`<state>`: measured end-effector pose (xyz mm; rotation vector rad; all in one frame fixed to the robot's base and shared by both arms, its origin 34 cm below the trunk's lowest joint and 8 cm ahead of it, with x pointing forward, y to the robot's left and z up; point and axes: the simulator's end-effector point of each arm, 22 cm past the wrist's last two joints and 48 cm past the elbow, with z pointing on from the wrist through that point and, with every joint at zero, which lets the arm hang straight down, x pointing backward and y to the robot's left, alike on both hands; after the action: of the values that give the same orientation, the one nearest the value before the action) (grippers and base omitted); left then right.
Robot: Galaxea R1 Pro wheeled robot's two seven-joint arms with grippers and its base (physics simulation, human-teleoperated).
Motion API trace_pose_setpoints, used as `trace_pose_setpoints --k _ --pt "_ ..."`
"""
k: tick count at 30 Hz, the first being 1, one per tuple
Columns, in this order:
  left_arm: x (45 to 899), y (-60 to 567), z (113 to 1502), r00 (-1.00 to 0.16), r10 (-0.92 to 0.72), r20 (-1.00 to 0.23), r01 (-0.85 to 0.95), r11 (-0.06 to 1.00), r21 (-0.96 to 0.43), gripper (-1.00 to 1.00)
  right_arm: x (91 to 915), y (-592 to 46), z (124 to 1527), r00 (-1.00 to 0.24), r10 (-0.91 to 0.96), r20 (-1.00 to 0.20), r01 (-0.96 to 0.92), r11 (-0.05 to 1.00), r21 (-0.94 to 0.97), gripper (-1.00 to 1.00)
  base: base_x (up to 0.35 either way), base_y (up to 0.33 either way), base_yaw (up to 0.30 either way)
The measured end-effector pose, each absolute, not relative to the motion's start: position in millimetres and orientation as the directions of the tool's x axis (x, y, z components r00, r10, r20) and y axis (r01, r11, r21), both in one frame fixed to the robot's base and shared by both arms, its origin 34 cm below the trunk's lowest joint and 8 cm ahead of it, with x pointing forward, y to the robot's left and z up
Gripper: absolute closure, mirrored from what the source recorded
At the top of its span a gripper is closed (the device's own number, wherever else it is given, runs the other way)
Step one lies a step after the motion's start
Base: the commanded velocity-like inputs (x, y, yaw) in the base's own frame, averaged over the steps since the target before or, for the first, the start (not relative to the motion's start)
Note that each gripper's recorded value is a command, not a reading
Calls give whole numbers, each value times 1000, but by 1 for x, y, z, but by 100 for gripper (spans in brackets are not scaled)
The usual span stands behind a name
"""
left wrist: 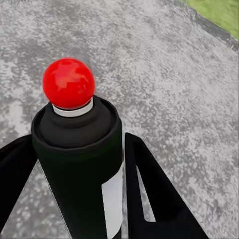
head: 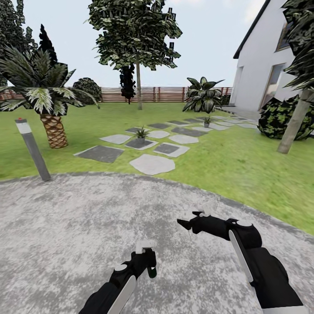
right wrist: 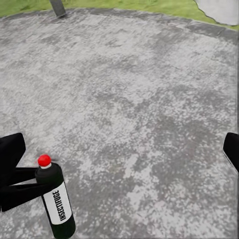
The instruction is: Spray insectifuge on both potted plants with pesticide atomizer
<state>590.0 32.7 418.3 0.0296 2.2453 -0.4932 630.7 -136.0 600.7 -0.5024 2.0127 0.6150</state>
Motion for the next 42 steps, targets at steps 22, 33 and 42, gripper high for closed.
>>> trace_pose_setpoints --k 22,33,42 --pt "591 33 420 -662 -143 -736 181 922 -343 100 631 -136 601 -475 -101 -874 -572 790 220 -100 340 0 0" --pt "591 31 420 -663 -142 -735 184 921 -343 100 631 -136 601 -475 -101 -874 -573 790 220 -100 340 0 0" --pt "590 32 420 -661 -143 -736 187 919 -347 100 631 -136 601 -475 -101 -874 -572 790 220 -100 340 0 0"
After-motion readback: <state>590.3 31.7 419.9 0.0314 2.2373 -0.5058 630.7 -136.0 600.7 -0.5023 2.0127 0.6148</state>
